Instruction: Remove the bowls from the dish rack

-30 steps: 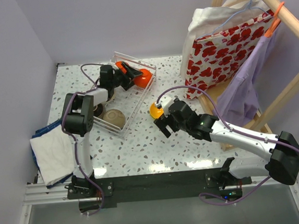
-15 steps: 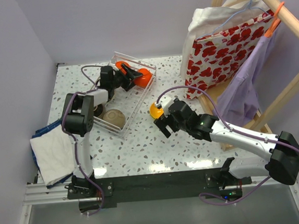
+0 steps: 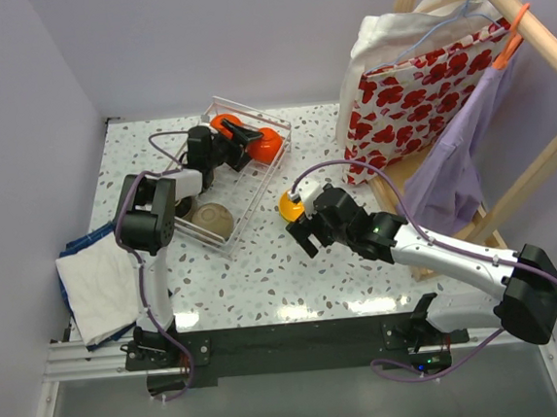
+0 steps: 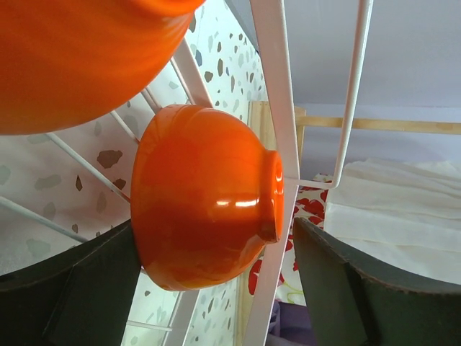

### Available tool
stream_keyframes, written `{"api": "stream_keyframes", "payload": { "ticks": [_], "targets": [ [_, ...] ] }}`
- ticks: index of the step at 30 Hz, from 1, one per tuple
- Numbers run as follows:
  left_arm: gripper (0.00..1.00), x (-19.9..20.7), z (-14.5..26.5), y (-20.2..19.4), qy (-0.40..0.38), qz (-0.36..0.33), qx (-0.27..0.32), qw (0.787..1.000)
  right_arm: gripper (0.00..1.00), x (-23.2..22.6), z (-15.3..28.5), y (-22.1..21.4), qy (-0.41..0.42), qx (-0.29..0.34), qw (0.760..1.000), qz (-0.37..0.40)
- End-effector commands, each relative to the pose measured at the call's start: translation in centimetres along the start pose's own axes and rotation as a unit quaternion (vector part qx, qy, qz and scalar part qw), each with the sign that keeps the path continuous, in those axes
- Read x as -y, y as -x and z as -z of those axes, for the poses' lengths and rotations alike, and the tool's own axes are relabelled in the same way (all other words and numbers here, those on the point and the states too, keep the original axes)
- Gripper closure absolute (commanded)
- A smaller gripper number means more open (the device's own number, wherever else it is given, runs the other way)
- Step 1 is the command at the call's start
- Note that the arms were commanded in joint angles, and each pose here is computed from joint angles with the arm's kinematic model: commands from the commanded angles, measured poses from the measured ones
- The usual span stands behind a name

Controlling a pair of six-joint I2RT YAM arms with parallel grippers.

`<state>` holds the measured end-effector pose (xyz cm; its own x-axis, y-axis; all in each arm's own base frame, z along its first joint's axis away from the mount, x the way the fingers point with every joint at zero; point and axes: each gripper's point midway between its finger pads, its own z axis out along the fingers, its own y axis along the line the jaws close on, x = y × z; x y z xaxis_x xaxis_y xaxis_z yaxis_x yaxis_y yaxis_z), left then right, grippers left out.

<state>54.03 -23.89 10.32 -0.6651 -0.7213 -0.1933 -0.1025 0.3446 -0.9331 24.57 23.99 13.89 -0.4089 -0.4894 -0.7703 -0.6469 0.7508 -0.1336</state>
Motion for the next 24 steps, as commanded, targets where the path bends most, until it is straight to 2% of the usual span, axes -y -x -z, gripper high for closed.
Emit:
{"api": "stream_keyframes", "payload": {
  "ticks": [1, 10, 11, 16, 24],
  "targets": [
    [0.14, 2.3, 0.5, 0.7, -0.021, 0.008, 0.019, 1.000, 0.01, -0.1, -0.3, 0.9, 0.002, 0.020, 1.000, -0.005],
    [0.21, 1.6, 0.3, 0.5, -0.014, 0.010, 0.015, 1.000, 0.01, -0.2, -0.3, 0.8, 0.002, 0.020, 1.000, -0.005],
    [0.25, 1.7, 0.3, 0.4, -0.014, 0.009, 0.014, 1.000, 0.01, -0.1, -0.3, 0.8, 0.003, 0.020, 1.000, -0.006],
    [0.32, 2.2, 0.3, 0.5, -0.026, 0.005, 0.013, 1.000, 0.01, -0.1, -0.2, 0.9, 0.003, 0.021, 1.000, -0.006],
    [0.51, 3.9, 1.0, 0.7, -0.049, -0.013, 0.016, 0.999, 0.01, 0.1, 0.2, 0.8, -0.003, 0.024, 1.000, -0.009]
  ]
}}
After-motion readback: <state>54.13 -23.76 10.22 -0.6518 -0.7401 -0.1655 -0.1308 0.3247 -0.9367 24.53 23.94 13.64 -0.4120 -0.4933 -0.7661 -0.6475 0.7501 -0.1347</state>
